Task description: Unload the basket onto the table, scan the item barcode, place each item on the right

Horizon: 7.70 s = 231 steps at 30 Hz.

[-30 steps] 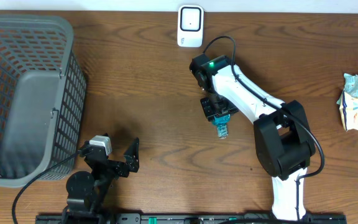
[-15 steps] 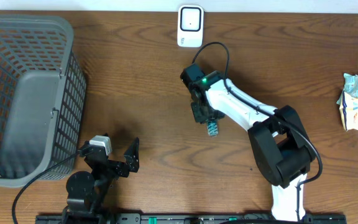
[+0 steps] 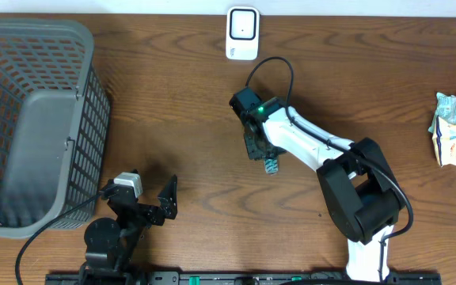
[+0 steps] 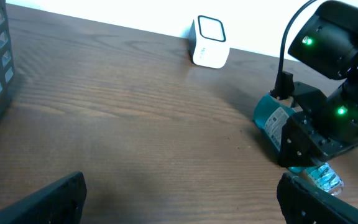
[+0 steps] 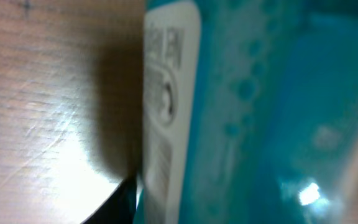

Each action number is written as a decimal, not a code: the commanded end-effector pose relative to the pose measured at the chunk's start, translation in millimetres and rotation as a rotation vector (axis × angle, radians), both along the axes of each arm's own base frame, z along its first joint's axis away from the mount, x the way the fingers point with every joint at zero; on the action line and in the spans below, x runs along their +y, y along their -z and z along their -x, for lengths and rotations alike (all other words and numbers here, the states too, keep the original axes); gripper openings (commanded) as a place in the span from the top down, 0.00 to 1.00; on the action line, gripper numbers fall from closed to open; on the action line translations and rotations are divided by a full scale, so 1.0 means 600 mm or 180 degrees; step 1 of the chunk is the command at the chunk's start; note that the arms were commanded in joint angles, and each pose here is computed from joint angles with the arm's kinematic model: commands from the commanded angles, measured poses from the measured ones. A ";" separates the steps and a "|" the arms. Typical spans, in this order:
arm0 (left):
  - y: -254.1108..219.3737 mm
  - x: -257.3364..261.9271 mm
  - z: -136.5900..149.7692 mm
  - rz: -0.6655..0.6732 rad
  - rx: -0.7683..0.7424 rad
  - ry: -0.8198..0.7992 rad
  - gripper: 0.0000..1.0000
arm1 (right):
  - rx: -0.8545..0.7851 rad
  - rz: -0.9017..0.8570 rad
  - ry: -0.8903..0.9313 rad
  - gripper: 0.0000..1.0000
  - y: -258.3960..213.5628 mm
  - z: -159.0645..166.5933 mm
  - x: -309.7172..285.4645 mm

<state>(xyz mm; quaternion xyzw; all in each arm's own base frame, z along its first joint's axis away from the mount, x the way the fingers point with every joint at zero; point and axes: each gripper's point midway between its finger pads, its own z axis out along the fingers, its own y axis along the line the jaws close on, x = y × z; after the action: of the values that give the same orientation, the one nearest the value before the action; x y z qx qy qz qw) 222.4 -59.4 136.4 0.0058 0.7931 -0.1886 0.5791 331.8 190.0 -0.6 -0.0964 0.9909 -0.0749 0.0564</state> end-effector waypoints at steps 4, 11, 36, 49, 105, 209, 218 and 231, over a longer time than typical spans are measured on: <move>0.019 -0.002 0.003 0.0006 0.0104 0.0030 0.02 | 0.0718 0.0041 -0.0083 0.64 0.078 0.091 -0.015; 0.019 -0.002 0.003 0.0006 0.0104 0.0028 0.02 | 0.0863 -0.0145 -0.0064 0.90 0.078 0.105 0.001; 0.019 -0.002 0.003 0.0006 0.0104 0.0030 0.02 | 0.1454 -0.2479 -0.1515 0.99 -0.046 0.103 0.098; 0.019 -0.002 0.003 0.0006 0.0104 0.0030 0.02 | 0.1247 -0.3363 -0.2062 0.99 -0.101 0.108 0.137; 0.019 -0.002 0.003 0.0006 0.0104 0.0030 0.02 | 0.0711 -0.0603 -0.0971 0.99 0.090 0.074 0.043; 0.019 -0.002 0.003 0.0006 0.0104 0.0030 0.02 | -0.2658 0.1490 -0.1752 0.96 -0.282 -0.522 -0.054; 0.019 -0.002 0.003 0.0006 0.0104 0.0030 0.02 | -0.2002 0.1296 -0.0956 0.99 -0.303 -0.468 -0.273; 0.019 -0.002 0.003 0.0006 0.0104 0.0030 0.02 | -0.1017 0.1214 0.0233 0.93 -0.140 -0.342 -0.633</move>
<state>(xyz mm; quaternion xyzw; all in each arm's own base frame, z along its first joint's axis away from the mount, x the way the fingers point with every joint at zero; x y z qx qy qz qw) 222.4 -59.4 136.4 0.0058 0.7931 -0.1886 0.5791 549.9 -167.5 93.3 -0.1005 0.9329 -0.2870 0.1928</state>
